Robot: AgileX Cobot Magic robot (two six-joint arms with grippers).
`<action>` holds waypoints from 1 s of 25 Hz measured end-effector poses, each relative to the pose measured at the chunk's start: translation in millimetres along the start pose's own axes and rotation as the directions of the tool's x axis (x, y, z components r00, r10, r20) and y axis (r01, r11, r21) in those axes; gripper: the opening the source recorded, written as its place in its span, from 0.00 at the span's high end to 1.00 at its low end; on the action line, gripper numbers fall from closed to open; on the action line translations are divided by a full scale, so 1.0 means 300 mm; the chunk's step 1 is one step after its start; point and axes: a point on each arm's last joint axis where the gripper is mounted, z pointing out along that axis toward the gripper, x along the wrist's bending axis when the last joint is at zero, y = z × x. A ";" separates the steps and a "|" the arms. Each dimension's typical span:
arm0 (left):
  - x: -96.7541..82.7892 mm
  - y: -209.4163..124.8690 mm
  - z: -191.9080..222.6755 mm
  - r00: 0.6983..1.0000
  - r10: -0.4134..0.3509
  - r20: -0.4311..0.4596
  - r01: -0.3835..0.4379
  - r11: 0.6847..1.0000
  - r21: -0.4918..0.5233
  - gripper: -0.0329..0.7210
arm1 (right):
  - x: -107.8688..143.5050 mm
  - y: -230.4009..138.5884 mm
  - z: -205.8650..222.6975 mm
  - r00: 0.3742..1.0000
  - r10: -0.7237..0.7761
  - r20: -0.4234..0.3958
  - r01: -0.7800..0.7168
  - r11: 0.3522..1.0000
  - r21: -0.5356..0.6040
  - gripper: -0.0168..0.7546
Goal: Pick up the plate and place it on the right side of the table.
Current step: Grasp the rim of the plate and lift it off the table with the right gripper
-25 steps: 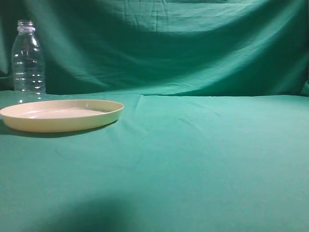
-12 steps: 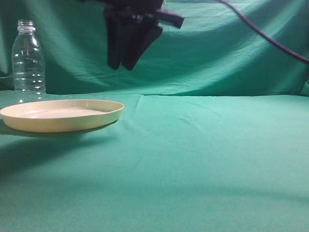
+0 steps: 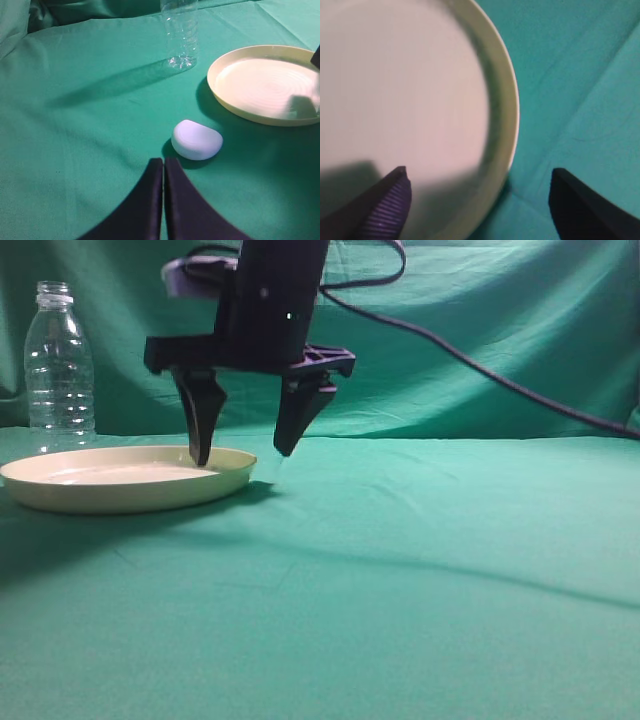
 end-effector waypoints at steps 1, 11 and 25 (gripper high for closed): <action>0.000 0.000 0.000 1.000 0.000 0.000 0.000 1.000 0.000 0.96 | -0.002 -0.001 0.019 1.000 -0.002 0.007 0.002 1.000 0.003 0.28; 0.000 0.000 0.000 1.000 0.000 0.000 0.000 1.000 0.000 0.96 | -0.004 -0.012 0.119 1.000 -0.002 0.014 0.002 1.000 -0.010 0.44; 0.000 0.000 0.000 1.000 0.002 -0.001 -0.002 1.000 0.000 0.96 | -0.067 0.037 0.004 0.997 0.023 0.072 -0.029 0.996 0.082 0.98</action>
